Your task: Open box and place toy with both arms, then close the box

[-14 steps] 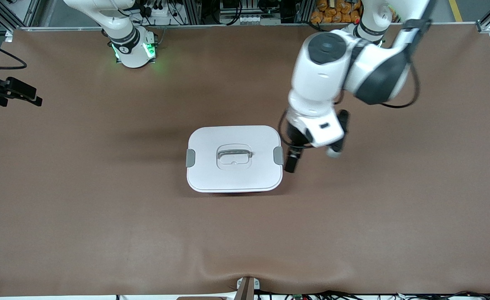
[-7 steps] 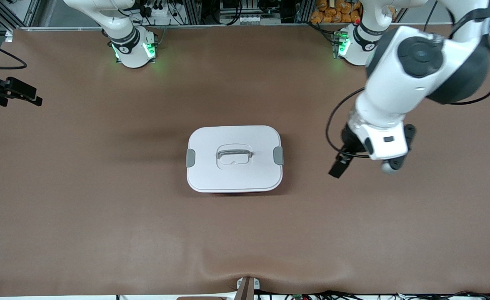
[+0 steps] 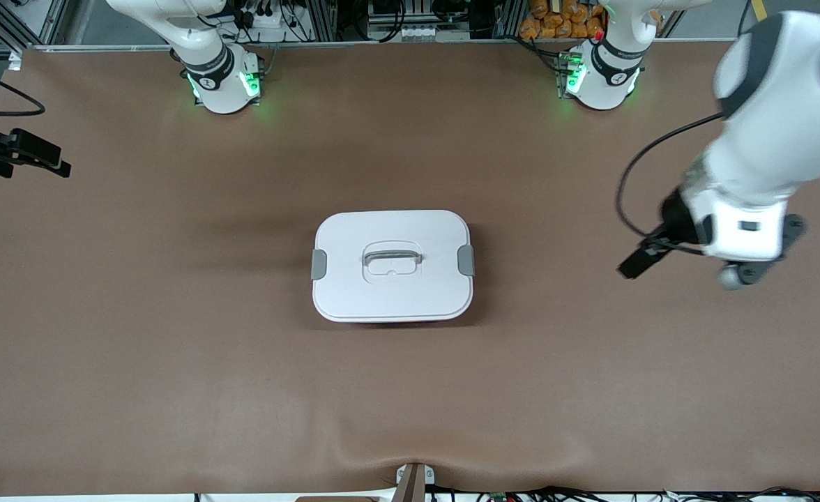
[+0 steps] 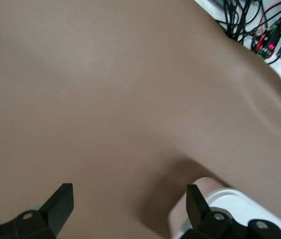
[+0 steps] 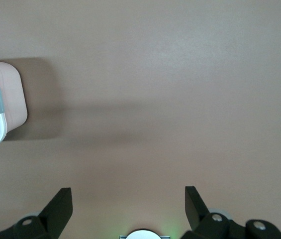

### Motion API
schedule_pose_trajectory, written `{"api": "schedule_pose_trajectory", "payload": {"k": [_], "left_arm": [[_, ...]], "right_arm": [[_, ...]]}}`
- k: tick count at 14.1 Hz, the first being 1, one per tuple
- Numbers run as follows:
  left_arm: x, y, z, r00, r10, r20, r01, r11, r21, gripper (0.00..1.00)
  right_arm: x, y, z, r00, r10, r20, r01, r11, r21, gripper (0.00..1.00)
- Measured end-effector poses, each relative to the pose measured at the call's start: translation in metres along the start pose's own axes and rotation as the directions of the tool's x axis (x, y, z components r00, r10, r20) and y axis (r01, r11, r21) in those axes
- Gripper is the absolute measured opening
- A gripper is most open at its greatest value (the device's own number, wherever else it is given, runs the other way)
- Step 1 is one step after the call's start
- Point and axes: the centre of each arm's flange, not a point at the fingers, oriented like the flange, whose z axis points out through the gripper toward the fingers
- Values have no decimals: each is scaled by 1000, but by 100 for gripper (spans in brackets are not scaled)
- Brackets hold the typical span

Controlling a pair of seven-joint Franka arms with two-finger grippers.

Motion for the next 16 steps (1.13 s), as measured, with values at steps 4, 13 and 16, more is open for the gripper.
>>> {"api": "schedule_pose_trajectory", "payload": {"k": [4, 13, 16], "left_arm": [[28, -49, -18, 979, 201, 26, -202, 979, 35, 100], [-1, -132, -65, 903, 423, 76, -427, 903, 55, 100], [-35, -139, -75, 891, 449, 70, -453, 890, 55, 100]], "right_arm": [[0, 0, 1, 1000, 0, 2, 0, 1000, 0, 100], [1, 0, 2, 1000, 0, 6, 0, 1000, 0, 100], [2, 0, 3, 1000, -1, 6, 1, 1000, 0, 100]]}}
